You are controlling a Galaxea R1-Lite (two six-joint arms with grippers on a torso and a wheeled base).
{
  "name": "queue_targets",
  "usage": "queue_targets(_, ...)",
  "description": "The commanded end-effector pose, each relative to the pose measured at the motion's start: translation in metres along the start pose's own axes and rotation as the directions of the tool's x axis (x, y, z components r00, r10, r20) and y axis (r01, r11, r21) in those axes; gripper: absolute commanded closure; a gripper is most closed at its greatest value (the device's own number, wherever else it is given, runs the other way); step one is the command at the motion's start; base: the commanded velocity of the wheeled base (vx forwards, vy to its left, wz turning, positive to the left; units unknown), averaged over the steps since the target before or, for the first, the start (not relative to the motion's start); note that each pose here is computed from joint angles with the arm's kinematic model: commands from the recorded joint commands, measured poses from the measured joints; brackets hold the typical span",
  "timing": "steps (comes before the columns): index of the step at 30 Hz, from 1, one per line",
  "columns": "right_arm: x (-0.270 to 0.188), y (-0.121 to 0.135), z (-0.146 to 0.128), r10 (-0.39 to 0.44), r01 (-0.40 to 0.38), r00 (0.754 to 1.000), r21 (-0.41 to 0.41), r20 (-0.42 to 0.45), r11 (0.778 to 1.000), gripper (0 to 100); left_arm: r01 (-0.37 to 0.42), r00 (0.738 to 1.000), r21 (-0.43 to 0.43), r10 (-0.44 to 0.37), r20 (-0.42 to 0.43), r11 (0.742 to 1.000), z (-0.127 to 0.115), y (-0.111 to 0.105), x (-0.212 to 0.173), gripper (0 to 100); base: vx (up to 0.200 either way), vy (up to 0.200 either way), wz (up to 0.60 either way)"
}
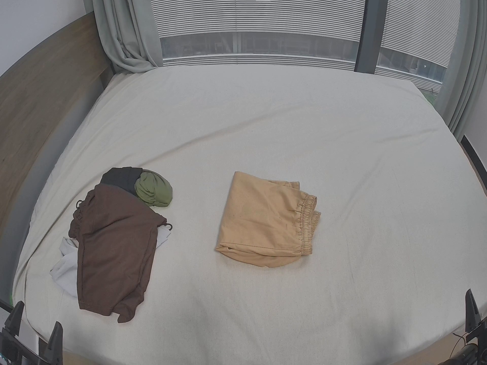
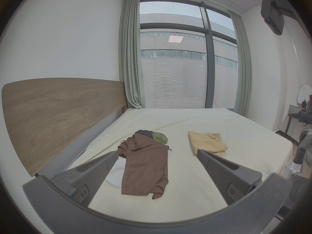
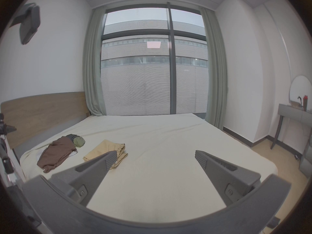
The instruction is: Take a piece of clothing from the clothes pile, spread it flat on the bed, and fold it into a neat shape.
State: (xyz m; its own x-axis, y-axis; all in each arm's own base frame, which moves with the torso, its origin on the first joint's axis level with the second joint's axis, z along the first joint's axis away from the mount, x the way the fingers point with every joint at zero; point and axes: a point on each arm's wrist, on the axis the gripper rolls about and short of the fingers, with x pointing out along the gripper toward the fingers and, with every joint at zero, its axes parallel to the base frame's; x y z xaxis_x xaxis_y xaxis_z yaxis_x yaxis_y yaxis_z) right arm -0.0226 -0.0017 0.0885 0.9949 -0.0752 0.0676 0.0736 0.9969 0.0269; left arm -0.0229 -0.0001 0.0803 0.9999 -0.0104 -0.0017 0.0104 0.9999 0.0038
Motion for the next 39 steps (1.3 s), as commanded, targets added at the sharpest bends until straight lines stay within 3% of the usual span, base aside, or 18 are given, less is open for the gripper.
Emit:
queue_targets(1, -0.001, 0.0012, -0.0056, 0.057, -0.057, 0.998, -0.051, 0.003, 0.997, 0, 0.0, 1.0, 0.002, 0.0, -0.004, 1.0, -0.0046, 0.0, 0.0003, 0, 0.0, 0.0, 0.0)
queue_targets(11, -0.001, 0.0014, -0.005, 0.063, -0.063, 0.998, -0.033, 0.009, 0.997, 0, 0.003, 1.0, 0.007, -0.003, -0.004, 1.0, -0.0046, -0.0001, 0.0003, 0, 0.0, 0.0, 0.0)
queue_targets(20, -0.0008, -0.0006, -0.0076, -0.022, 0.021, 0.999, -0.051, -0.026, 0.999, 0, 0.005, 1.0, 0.007, -0.005, -0.003, 1.0, -0.0044, -0.0001, 0.0003, 0, 0.0, 0.0, 0.0)
queue_targets(25, -0.0005, 0.0008, -0.0136, 0.05, -0.052, 0.995, -0.015, -0.087, 0.999, 0, 0.003, 1.0, 0.005, -0.003, -0.003, 1.0, -0.0044, -0.0001, 0.0003, 0, 0.0, 0.0, 0.0)
queue_targets(39, -0.0006, 0.0006, -0.0124, 0.041, -0.042, 0.997, -0.01, -0.072, 0.999, 0, 0.002, 1.0, 0.005, -0.002, -0.001, 1.0, -0.0045, 0.0, 0.0002, 0, 0.0, 0.0, 0.0)
